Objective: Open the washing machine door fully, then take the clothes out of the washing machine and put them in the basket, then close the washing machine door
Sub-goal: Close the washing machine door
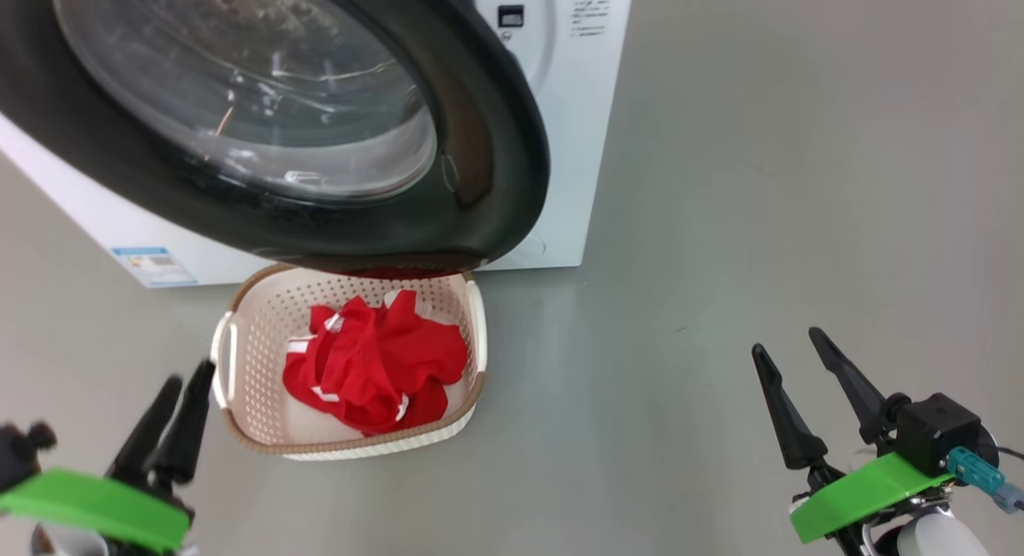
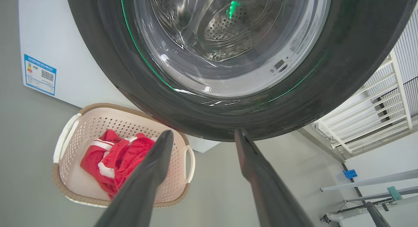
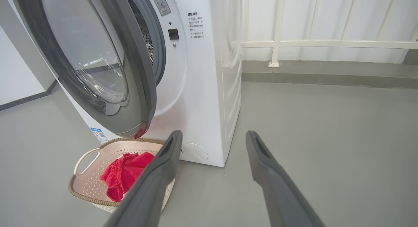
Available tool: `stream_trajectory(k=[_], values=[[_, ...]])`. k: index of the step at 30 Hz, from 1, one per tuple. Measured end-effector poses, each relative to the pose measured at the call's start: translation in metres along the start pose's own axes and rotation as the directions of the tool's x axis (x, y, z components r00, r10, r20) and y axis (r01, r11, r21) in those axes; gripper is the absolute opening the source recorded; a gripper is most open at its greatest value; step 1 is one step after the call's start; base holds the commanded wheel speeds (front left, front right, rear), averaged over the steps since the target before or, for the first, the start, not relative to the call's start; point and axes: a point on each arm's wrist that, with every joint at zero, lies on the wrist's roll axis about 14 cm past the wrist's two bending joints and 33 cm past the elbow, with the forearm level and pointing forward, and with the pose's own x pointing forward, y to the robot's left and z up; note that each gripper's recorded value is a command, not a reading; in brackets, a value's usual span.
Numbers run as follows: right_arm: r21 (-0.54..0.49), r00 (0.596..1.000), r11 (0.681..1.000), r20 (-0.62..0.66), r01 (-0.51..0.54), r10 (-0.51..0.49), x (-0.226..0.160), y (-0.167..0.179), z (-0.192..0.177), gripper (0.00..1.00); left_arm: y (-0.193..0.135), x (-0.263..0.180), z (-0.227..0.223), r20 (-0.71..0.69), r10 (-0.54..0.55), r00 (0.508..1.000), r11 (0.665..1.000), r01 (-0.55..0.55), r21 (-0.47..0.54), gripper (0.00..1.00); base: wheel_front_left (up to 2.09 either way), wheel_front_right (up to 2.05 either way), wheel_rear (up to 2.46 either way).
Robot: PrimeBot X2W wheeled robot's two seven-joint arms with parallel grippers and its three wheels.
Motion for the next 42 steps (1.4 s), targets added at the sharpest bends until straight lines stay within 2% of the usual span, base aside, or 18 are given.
stream_trajectory(k=[3, 8, 17, 31, 39, 42], values=[[-0.001, 1.000, 1.000, 0.001, 0.020, -0.020, -0.008, -0.005, 0.001, 1.00, 0.012, -0.007, -0.012, -0.010, 0.030, 1.000, 0.997, -0.029, 0.071, 1.00, 0.00, 0.00, 0.00], [-0.004, 0.999, 0.999, 0.001, 0.053, -0.053, -0.019, -0.014, 0.003, 1.00, 0.026, -0.010, -0.024, -0.013, 0.073, 0.997, 0.990, -0.070, 0.124, 1.00, 0.00, 0.00, 0.00], [-0.001, 0.997, 0.997, 0.009, 0.071, -0.071, -0.022, -0.019, 0.005, 1.00, 0.041, -0.016, -0.013, 0.112, 0.133, 0.985, 0.950, -0.159, 0.270, 1.00, 0.00, 0.00, 0.00], [0.009, 0.997, 0.997, 0.000, 0.080, -0.080, -0.025, -0.019, 0.001, 1.00, 0.033, -0.029, -0.005, 0.229, 0.142, 0.963, 0.842, -0.240, 0.482, 1.00, 0.00, 0.00, 0.00], [0.016, 0.997, 0.996, -0.004, 0.082, -0.082, -0.025, -0.018, 0.000, 1.00, 0.032, -0.035, -0.008, 0.253, 0.165, 0.953, 0.797, -0.280, 0.536, 1.00, 0.00, 0.00, 0.00], [0.018, 0.997, 0.997, -0.006, 0.080, -0.080, -0.024, -0.017, -0.001, 1.00, 0.035, -0.037, -0.010, 0.254, 0.179, 0.950, 0.790, -0.293, 0.538, 1.00, 0.00, 0.00, 0.00]])
